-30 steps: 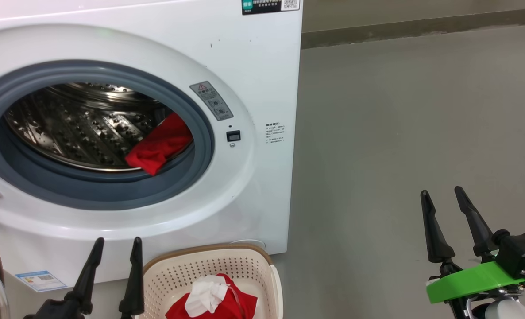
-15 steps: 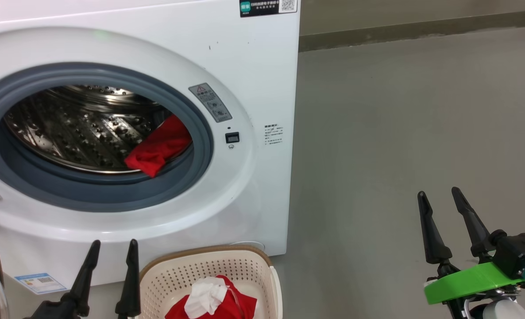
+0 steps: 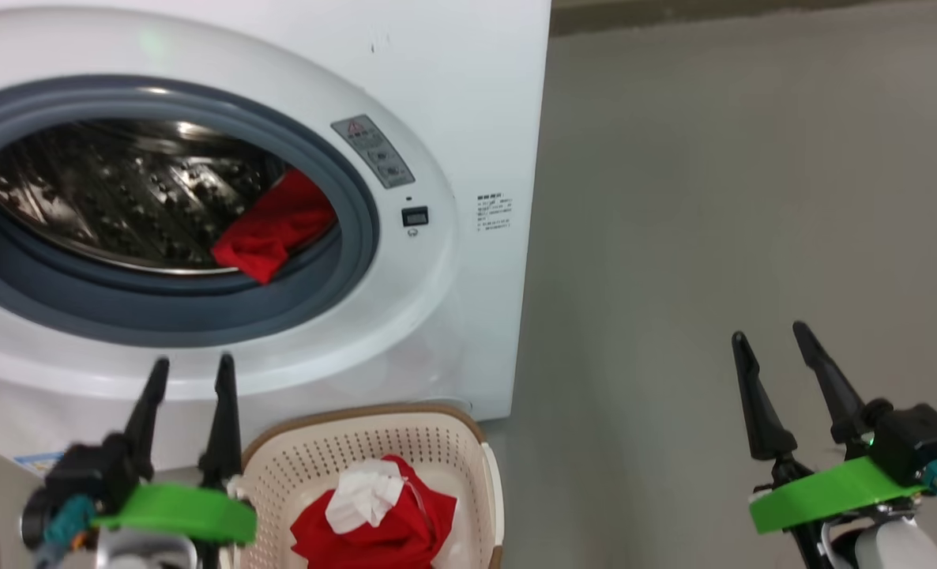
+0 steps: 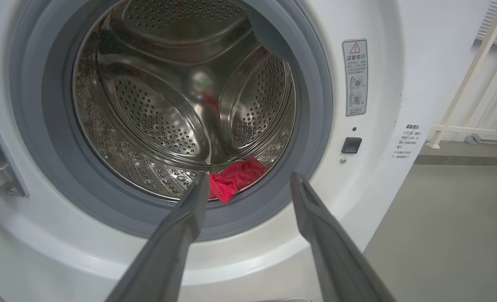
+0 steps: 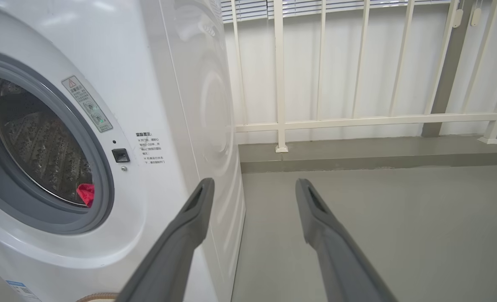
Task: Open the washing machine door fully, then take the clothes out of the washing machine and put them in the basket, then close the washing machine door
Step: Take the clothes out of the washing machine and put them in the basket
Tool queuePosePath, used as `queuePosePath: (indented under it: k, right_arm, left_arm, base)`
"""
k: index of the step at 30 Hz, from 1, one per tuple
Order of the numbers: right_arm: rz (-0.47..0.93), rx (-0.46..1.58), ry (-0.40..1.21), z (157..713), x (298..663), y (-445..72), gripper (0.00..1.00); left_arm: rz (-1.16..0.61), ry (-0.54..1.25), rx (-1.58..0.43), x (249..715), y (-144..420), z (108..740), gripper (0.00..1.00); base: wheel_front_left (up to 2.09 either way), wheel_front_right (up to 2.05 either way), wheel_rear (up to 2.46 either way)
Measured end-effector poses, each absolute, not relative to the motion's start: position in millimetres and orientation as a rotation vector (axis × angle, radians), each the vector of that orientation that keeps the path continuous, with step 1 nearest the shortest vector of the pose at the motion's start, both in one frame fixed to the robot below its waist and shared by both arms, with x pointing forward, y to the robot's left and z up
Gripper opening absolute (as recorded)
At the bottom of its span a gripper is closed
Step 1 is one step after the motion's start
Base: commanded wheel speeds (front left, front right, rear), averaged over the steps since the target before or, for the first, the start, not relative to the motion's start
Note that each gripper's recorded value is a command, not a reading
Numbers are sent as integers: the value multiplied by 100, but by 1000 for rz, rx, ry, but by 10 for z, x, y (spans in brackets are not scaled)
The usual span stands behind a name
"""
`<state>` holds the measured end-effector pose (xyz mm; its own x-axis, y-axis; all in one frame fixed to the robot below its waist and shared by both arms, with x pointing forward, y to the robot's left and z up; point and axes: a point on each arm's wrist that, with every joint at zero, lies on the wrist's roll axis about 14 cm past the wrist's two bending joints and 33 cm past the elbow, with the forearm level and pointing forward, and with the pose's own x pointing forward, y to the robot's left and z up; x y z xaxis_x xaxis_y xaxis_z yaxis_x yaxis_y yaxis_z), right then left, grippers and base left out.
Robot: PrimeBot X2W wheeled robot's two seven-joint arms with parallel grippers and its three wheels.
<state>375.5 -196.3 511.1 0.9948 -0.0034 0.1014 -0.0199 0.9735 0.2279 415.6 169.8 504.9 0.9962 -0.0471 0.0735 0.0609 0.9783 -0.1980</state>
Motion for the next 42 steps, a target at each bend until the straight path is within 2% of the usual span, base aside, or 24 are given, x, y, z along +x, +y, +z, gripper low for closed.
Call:
queuePosePath:
  k: [6, 17, 25, 34, 42]
  right_arm:
    - [31, 212, -91, 5069, 4027, -1935, 100]
    - [38, 207, -29, 4782, 4374, -1905, 100]
    - [29, 210, 39, 4481, 4535, -1923, 100]
    - [-22, 214, 138, 4110, 4508, -2061, 100]
    - [-58, 195, 152, 4070, 4486, -2204, 100]
  left_arm:
    - [-50, -64, -225, 4660, 1676, 5047, 100]
    - [-10, 60, -341, 5388, 1655, 4604, 100]
    - [36, 178, -302, 5830, 1715, 4214, 100]
    - [52, 292, -265, 6225, 1627, 3899, 100]
    - [22, 462, -171, 6260, 1453, 3470, 100]
  base:
    - [0, 0, 0]
    - [0, 0, 0]
    - [0, 0, 0]
    - [0, 0, 0]
    - [0, 0, 0]
